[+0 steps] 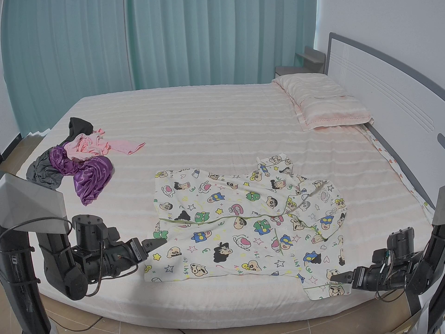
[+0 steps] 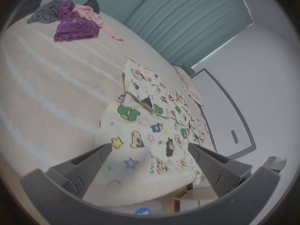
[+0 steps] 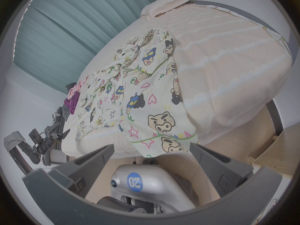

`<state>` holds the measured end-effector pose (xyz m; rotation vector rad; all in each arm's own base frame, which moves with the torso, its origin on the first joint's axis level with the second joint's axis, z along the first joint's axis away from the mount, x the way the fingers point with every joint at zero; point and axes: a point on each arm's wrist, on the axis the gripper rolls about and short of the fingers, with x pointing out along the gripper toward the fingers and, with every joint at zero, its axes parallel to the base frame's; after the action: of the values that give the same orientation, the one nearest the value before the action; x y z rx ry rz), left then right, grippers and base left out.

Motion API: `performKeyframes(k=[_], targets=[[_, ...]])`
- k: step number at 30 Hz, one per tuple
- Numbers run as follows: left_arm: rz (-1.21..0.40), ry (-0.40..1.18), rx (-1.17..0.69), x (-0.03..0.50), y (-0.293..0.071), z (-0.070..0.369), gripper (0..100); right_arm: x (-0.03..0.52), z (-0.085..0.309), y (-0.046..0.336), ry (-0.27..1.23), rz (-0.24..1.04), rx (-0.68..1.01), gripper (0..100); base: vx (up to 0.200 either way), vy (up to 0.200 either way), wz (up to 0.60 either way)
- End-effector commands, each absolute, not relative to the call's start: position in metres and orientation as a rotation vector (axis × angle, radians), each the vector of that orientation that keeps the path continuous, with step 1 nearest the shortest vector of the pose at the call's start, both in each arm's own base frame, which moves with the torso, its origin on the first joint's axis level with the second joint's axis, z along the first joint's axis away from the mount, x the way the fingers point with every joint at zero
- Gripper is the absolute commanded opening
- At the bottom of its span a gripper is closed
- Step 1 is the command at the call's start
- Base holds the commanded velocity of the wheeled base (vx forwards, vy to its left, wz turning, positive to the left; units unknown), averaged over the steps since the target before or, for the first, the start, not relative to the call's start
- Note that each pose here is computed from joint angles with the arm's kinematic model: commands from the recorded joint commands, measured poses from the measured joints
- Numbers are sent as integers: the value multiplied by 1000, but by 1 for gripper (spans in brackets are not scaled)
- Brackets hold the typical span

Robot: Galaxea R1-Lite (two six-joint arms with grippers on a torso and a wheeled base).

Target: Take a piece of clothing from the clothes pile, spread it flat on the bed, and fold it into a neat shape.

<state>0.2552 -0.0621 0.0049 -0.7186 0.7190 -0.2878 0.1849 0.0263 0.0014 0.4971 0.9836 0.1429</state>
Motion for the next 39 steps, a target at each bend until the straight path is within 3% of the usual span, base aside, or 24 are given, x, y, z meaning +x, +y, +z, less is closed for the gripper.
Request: performKeyframes(k=[1, 10, 28, 29, 39], targets=[[-290, 783, -719, 236, -73, 4, 100, 181, -3, 32, 1019, 157, 496, 100, 0, 0, 0], [-88, 865, -598, 232, -86, -39, 100, 185, -7, 31, 1006, 150, 500, 100, 0, 0, 0], [-12, 825, -541, 238, -98, -52, 100, 185, -6, 31, 1001, 150, 501, 100, 0, 0, 0], [2, 815, -534, 240, -99, -54, 0, 185, -6, 31, 1000, 150, 501, 100, 0, 0, 0], [52, 843, -479, 226, -97, -56, 0, 185, -7, 30, 999, 141, 500, 100, 0, 0, 0]])
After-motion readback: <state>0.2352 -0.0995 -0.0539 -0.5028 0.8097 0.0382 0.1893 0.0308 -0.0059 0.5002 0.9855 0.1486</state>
